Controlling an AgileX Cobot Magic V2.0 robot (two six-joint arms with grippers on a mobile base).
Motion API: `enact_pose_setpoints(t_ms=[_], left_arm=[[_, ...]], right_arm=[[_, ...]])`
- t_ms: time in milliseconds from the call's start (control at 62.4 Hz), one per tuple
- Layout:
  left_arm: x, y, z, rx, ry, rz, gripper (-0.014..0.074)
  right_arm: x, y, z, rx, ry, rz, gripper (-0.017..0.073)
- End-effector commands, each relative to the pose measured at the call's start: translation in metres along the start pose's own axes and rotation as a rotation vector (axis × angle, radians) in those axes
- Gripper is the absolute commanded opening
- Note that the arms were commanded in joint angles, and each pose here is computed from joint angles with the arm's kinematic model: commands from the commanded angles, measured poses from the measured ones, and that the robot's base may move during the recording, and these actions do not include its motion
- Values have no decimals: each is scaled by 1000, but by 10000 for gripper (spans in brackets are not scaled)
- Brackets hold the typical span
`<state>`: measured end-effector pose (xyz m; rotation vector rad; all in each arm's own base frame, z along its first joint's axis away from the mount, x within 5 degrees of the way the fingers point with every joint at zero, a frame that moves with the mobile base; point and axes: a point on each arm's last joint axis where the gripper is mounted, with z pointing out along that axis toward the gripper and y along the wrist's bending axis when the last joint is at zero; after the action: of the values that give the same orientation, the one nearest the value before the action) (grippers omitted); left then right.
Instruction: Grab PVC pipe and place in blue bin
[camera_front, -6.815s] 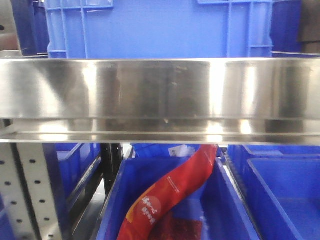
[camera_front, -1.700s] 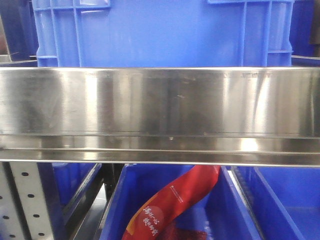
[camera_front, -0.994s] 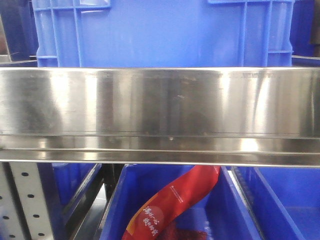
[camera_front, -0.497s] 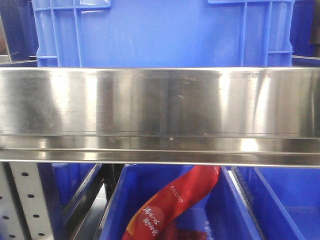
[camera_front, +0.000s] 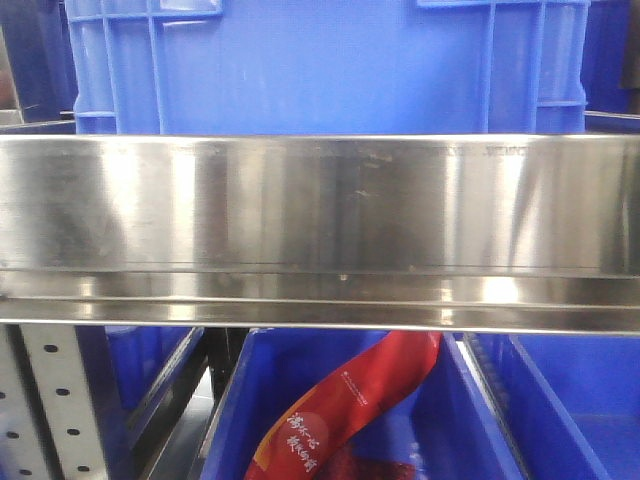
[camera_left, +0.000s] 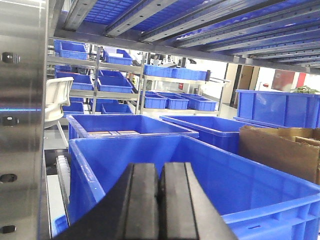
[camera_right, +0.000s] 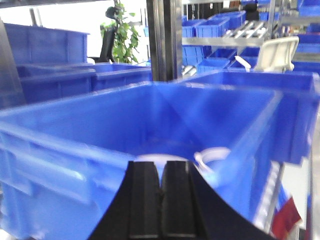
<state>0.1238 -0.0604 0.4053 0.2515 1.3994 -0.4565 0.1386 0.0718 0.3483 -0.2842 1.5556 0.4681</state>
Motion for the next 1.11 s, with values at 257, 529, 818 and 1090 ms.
enact_pose_setpoints(t_ms=[257, 529, 818, 1090], left_arm=[[0, 1, 0, -5, -14, -9, -111], [0, 1, 0, -5, -14, -9, -111], [0, 1, 0, -5, -14, -9, -111], [0, 1, 0, -5, -14, -9, -111]], right_arm=[[43, -36, -42, 261, -80, -94, -169], [87, -46, -74, 403, -89, -96, -169], [123, -43, -95, 413, -136, -106, -169], [131, -39, -105, 410, -102, -99, -169]])
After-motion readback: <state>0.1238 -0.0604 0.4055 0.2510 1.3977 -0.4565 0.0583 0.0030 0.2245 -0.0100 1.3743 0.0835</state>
